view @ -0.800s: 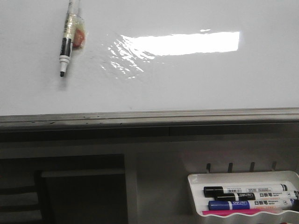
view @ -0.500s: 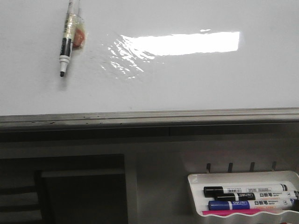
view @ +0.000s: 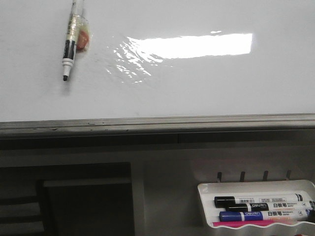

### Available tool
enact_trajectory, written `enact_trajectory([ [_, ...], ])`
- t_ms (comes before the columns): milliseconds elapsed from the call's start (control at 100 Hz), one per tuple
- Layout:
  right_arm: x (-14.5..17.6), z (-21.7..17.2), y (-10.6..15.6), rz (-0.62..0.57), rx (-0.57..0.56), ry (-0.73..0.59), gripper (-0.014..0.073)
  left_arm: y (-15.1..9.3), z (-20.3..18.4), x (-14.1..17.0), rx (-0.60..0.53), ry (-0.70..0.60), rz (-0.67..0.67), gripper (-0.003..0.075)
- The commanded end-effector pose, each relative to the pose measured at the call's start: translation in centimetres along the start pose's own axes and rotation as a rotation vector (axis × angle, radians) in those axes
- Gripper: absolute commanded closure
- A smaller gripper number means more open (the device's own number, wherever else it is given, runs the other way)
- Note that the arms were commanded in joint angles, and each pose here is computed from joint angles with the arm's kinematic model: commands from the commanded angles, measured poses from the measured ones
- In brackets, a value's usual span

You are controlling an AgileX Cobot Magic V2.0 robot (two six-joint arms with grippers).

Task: Write number 7 on whiteboard

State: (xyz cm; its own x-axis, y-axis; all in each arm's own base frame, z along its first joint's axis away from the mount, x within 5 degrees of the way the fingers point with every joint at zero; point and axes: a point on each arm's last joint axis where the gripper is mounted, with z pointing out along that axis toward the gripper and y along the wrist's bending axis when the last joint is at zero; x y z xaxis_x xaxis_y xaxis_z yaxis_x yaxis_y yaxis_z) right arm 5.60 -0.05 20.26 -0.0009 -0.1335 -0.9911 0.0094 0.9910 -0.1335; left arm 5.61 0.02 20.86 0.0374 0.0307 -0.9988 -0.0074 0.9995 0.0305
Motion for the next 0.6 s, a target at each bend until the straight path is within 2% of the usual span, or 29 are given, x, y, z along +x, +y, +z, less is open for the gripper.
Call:
enact_trajectory([
  [0,0.27,-0.03,-0.01,-0.019,0.017,-0.061,0.0659,0.03,-0.14,0.36,-0.005,-0.069,-0.016,0.0741],
  [130,0.24,-0.03,-0.02,-0.012,0.017,-0.065,0.0659,0.03,-0.14,0.32,-0.005,-0.073,-0.022,0.0741],
  [270,0.24,-0.03,0.00,0.121,0.012,-0.066,0.0659,0.04,-0.14,0.33,-0.005,-0.073,-0.071,0.0741],
  [410,0.15,-0.04,-0.03,0.295,0.007,-0.077,0.0659,0.08,-0.14,0.33,-0.003,-0.072,-0.243,0.0741],
  [590,-0.12,-0.07,-0.24,0.533,0.013,-0.112,0.0659,0.19,-0.15,0.24,-0.002,-0.082,-0.549,0.0741],
])
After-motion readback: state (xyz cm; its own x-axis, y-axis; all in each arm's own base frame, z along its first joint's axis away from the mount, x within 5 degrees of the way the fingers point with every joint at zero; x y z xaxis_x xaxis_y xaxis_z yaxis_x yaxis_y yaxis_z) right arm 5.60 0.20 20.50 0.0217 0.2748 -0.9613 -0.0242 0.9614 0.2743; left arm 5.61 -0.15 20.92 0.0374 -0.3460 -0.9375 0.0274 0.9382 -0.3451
